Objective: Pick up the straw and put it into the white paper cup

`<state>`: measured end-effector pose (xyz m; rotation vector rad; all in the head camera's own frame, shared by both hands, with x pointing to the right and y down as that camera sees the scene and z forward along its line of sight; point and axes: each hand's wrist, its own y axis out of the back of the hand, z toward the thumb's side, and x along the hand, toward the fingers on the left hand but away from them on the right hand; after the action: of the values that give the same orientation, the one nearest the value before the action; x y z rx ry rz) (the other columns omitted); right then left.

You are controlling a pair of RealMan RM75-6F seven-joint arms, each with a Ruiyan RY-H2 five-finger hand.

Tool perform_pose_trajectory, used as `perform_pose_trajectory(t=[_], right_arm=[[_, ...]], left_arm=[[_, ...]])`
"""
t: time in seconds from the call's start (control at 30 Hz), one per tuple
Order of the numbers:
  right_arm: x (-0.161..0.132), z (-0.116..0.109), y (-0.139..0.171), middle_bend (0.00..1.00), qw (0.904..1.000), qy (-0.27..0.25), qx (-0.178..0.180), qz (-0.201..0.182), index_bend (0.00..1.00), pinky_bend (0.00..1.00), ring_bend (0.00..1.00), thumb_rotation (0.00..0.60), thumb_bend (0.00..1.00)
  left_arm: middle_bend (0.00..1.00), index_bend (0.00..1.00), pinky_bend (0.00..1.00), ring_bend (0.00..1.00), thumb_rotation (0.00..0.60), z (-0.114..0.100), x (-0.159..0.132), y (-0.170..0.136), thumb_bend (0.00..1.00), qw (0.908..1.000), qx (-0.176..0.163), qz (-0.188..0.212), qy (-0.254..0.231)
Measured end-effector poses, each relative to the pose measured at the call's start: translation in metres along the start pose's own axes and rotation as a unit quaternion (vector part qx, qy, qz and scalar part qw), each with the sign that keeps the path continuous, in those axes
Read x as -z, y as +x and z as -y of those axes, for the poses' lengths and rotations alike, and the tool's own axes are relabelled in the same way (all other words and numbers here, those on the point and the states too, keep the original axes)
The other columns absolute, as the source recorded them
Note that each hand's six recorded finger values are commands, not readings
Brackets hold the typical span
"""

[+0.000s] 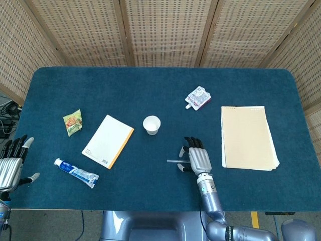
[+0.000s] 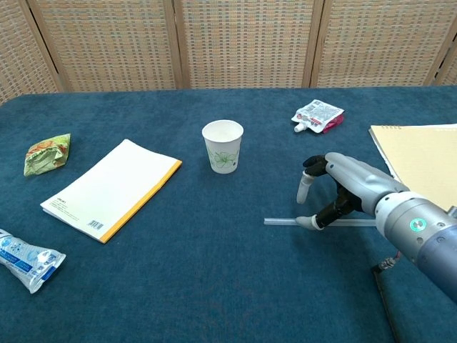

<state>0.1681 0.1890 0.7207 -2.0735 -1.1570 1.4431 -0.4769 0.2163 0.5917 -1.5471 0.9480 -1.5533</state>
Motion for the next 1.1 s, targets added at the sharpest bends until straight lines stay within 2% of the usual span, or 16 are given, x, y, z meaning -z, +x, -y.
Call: perform_pose_trajectory(t=[0.57, 1.1], right_arm=[[0.014, 0.007, -0.007, 0.22, 0.9999, -0.013, -0.003, 0.01, 0.6, 0.0, 0.0, 0.6, 0.44], [0.023, 0.013, -0.009, 0.22, 0.9997, -0.01, -0.019, 0.016, 0.6, 0.0, 0.0, 0.6, 0.48]], left_arm=[[0.0, 0.0, 0.0, 0.0, 0.6, 0.005, 0.0, 0.002, 0.0, 1.0, 0.007, -0.003, 0.005], [0.0, 0.0, 0.0, 0.0, 0.6, 0.006, 0.0, 0.003, 0.0, 0.9999, 0.01, -0.003, 0.005]])
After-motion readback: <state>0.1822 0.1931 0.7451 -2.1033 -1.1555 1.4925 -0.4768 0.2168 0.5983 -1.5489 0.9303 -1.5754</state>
